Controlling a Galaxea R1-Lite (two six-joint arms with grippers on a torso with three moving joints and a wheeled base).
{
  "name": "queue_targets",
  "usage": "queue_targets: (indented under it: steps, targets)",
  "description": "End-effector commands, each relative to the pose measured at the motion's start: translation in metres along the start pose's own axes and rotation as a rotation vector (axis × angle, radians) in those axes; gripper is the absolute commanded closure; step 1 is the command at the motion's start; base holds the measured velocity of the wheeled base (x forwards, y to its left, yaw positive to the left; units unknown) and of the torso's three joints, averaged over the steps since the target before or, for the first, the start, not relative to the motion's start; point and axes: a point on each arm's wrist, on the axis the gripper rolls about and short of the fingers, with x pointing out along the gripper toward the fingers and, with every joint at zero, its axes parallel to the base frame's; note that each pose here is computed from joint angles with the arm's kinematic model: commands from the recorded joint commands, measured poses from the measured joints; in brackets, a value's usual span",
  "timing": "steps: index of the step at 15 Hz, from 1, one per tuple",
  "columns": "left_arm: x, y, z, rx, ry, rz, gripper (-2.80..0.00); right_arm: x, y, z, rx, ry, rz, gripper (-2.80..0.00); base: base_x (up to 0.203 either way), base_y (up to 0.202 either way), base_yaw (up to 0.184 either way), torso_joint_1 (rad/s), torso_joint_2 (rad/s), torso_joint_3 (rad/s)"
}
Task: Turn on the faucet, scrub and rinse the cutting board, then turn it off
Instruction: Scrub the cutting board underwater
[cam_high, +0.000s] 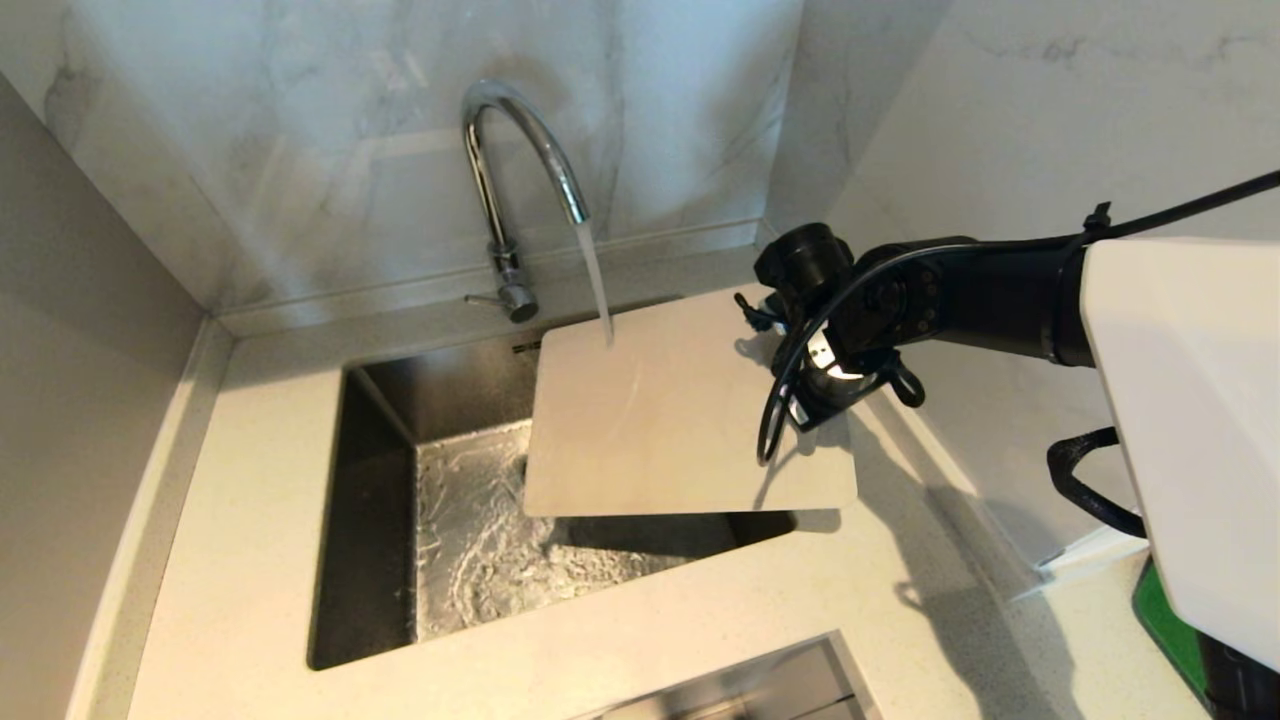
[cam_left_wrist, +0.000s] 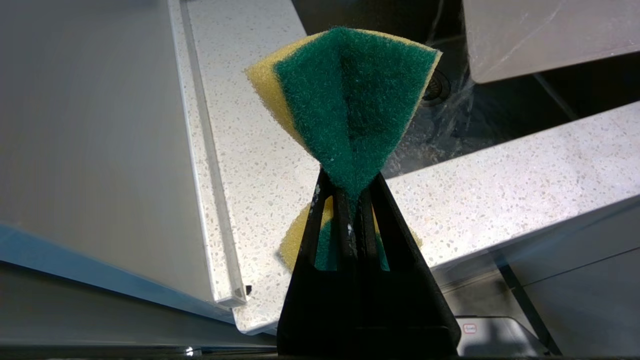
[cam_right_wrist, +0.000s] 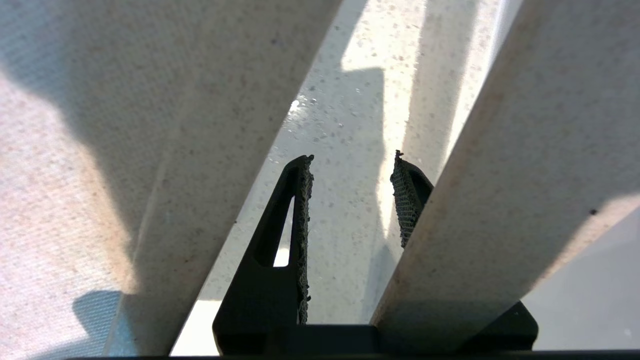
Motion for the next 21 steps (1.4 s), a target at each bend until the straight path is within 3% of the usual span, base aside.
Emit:
queue_targets:
  steps: [1, 21]
  targets:
    - [0.000, 0.000, -0.001, 0.001, 0.002, 0.000, 0.00, 0.008, 0.005, 0.000, -0.007, 0.004, -0.001, 0.00, 0.000, 0.000, 0.000, 0.000, 0.00, 0.000]
    - [0.000, 0.000, -0.001, -0.001, 0.003, 0.000, 0.00, 0.023, 0.017, 0.012, 0.053, -0.102, -0.022, 0.00, 0.000, 0.000, 0.000, 0.000, 0.00, 0.000]
